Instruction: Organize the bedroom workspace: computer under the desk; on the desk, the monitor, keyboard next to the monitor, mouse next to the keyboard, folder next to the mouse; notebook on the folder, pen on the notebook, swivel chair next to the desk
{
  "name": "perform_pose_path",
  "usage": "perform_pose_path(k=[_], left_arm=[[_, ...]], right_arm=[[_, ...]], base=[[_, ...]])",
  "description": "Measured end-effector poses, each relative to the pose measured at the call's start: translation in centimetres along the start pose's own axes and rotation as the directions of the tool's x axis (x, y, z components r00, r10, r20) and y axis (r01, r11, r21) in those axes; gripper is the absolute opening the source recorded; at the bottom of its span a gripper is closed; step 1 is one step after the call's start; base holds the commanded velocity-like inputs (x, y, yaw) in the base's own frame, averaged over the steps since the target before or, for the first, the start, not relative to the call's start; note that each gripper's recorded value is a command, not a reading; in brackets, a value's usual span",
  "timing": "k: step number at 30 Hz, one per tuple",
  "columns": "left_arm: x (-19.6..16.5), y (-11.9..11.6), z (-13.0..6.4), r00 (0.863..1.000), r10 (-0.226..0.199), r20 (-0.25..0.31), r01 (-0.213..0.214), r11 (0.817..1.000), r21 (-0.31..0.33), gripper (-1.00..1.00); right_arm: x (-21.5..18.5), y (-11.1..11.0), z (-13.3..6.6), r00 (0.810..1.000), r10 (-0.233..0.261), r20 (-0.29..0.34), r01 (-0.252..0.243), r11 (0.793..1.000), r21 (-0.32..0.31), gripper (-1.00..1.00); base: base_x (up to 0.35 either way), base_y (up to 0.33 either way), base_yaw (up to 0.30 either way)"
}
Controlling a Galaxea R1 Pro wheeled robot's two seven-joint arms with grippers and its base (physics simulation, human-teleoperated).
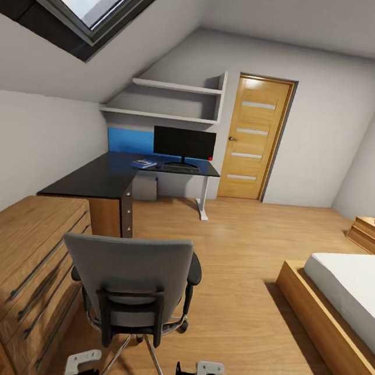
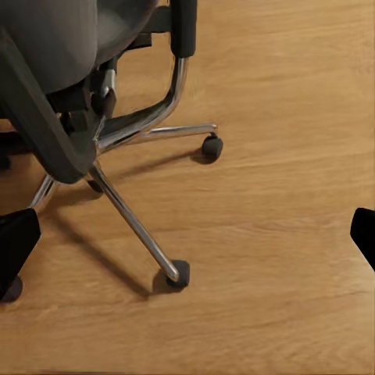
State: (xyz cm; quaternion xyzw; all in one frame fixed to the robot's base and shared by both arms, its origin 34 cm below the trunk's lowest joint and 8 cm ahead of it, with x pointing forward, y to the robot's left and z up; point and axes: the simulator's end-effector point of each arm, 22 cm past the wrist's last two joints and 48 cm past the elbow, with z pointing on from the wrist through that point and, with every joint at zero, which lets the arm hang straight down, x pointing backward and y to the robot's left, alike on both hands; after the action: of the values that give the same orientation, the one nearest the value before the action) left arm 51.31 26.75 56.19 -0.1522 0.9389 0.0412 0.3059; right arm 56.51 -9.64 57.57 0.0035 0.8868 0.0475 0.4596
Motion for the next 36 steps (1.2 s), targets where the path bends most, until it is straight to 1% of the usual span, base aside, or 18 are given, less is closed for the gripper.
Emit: perform_pose_path(k=[1, 2, 6, 7, 10, 13, 19, 23, 25, 27, 28, 32, 33, 36], left_arm=[[-0.5, -0.4, 0.1, 1.000, 0.001, -0.002, -0.001, 1.000, 0.005, 1.00], [-0.8, -0.5, 0.3, 1.000, 0.001, 0.001, -0.001, 1.000, 0.007, 1.00], [-2.6, -1.1, 0.9, 1.000, -0.003, 0.028, 0.003, 1.000, 0.015, 1.00], [-3.8, -1.4, 1.1, 0.999, -0.006, 0.044, 0.005, 1.000, 0.019, 1.00], [-5.4, -2.0, 1.6, 0.998, -0.008, 0.058, 0.007, 1.000, 0.026, 1.00], [-5.9, -2.4, 2.0, 0.999, -0.001, 0.038, -0.001, 0.999, 0.032, 1.00], [-6.7, -2.9, 2.8, 1.000, 0.011, 0.008, -0.011, 0.999, 0.038, 1.00], [-6.8, -3.0, 3.4, 1.000, 0.012, -0.002, -0.012, 0.999, 0.039, 1.00], [-6.6, -3.1, 3.7, 1.000, 0.011, -0.005, -0.011, 0.999, 0.041, 1.00], [-6.3, -3.1, 4.1, 1.000, 0.010, -0.002, -0.010, 0.999, 0.042, 1.00], [-6.3, -3.0, 4.3, 1.000, 0.006, 0.007, -0.007, 0.999, 0.041, 1.00], [-6.1, -2.7, 5.2, 0.999, -0.004, 0.042, 0.003, 0.999, 0.036, 1.00], [-6.3, -2.4, 5.7, 0.996, -0.017, 0.088, 0.015, 0.999, 0.031, 1.00], [-5.9, -2.3, 6.3, 0.994, -0.022, 0.107, 0.019, 0.999, 0.028, 1.00]], right_arm=[[-1.3, 1.0, 1.0, 1.000, -0.017, -0.019, 0.016, 1.000, -0.025, 1.00], [-1.7, 1.2, 1.3, 1.000, -0.019, -0.022, 0.019, 0.999, -0.032, 1.00], [-2.6, 2.6, 2.3, 0.999, -0.032, -0.040, 0.030, 0.998, -0.063, 1.00], [-2.9, 3.3, 2.6, 0.998, -0.040, -0.055, 0.036, 0.996, -0.077, 1.00], [-3.1, 4.3, 3.1, 0.994, -0.058, -0.091, 0.049, 0.994, -0.100, 1.00], [-3.2, 5.1, 3.5, 0.990, -0.074, -0.116, 0.061, 0.991, -0.117, 1.00], [-2.8, 6.1, 4.2, 0.986, -0.089, -0.140, 0.067, 0.986, -0.154, 1.00], [-1.6, 6.6, 4.5, 0.976, -0.123, -0.178, 0.089, 0.979, -0.185, 1.00], [-0.7, 6.6, 4.6, 0.966, -0.166, -0.197, 0.126, 0.972, -0.201, 1.00], [-0.3, 6.6, 4.7, 0.962, -0.186, -0.200, 0.144, 0.968, -0.205, 1.00], [0.0, 6.5, 4.8, 0.959, -0.201, -0.201, 0.158, 0.965, -0.210, 1.00], [0.9, 6.7, 5.1, 0.954, -0.219, -0.203, 0.172, 0.959, -0.225, 1.00], [1.3, 7.4, 5.0, 0.952, -0.229, -0.205, 0.172, 0.950, -0.261, 1.00], [2.0, 7.8, 5.1, 0.951, -0.232, -0.205, 0.169, 0.944, -0.284, 1.00]], base=[[0.000, 0.000, 0.000], [0.000, 0.000, 0.000], [0.000, 0.000, 0.000], [0.000, 0.000, 0.000], [0.000, 0.000, 0.000], [0.000, 0.000, 0.000], [0.000, 0.000, 0.000], [0.000, 0.000, 0.000], [0.000, 0.000, 0.000], [0.000, 0.000, 0.000], [0.000, 0.000, 0.000], [0.000, 0.000, 0.000], [0.000, 0.000, 0.000], [0.000, 0.000, 0.000]])
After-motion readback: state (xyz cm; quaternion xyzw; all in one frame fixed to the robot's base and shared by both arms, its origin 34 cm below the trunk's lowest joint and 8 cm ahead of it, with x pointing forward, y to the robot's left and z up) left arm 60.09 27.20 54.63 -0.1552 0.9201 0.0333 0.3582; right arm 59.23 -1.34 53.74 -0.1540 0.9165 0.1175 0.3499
